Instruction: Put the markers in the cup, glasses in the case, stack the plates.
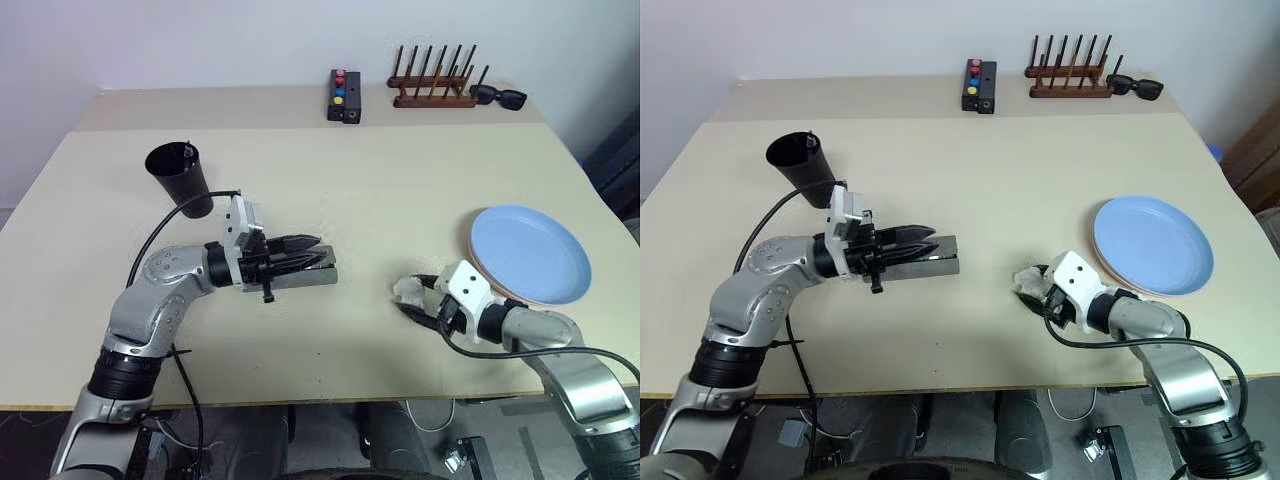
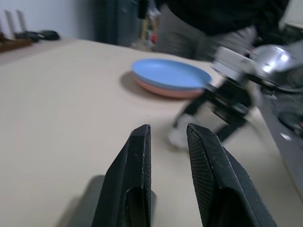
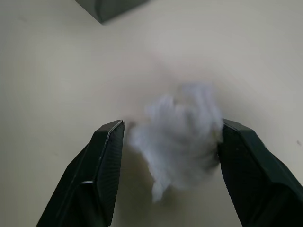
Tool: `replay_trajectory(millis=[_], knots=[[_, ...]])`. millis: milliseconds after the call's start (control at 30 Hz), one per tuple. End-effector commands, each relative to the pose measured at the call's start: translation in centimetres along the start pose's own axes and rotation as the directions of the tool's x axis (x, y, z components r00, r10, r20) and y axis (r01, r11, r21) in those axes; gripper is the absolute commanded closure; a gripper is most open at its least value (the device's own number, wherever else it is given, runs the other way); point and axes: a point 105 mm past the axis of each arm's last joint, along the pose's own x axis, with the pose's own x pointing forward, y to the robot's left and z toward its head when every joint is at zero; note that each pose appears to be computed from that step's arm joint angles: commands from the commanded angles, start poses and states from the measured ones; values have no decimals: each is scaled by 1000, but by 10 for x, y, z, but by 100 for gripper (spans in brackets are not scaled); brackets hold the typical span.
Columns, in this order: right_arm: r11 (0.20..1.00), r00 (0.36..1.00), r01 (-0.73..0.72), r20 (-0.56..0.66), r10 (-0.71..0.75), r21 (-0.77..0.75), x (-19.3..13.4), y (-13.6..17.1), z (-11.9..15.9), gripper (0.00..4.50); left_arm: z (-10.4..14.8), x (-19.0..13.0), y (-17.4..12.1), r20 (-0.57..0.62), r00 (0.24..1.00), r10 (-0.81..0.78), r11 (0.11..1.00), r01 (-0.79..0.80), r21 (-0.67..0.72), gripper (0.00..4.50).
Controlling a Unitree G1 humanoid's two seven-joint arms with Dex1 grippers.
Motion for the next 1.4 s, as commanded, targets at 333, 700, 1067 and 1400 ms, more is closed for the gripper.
replay_trajectory(millis=[333, 700, 1067, 1400], knots=[[984, 983, 152, 119, -141, -97, -22, -31, 37, 447, -11, -5, -4, -17, 999, -52, 999, 52, 16, 334], [805, 807, 562, -87, -584, -191, -83, -139, 2, 447, -10, 7, -11, -11, 996, -92, 994, 93, 63, 334], [796, 797, 567, -100, -595, -214, -99, -140, -8, 41, -5, 15, -18, 0, 994, -112, 992, 111, 52, 334], [897, 898, 440, 14, -440, -51, -123, -102, 3, 41, -5, 20, -15, 4, 992, -126, 991, 125, 42, 334]])
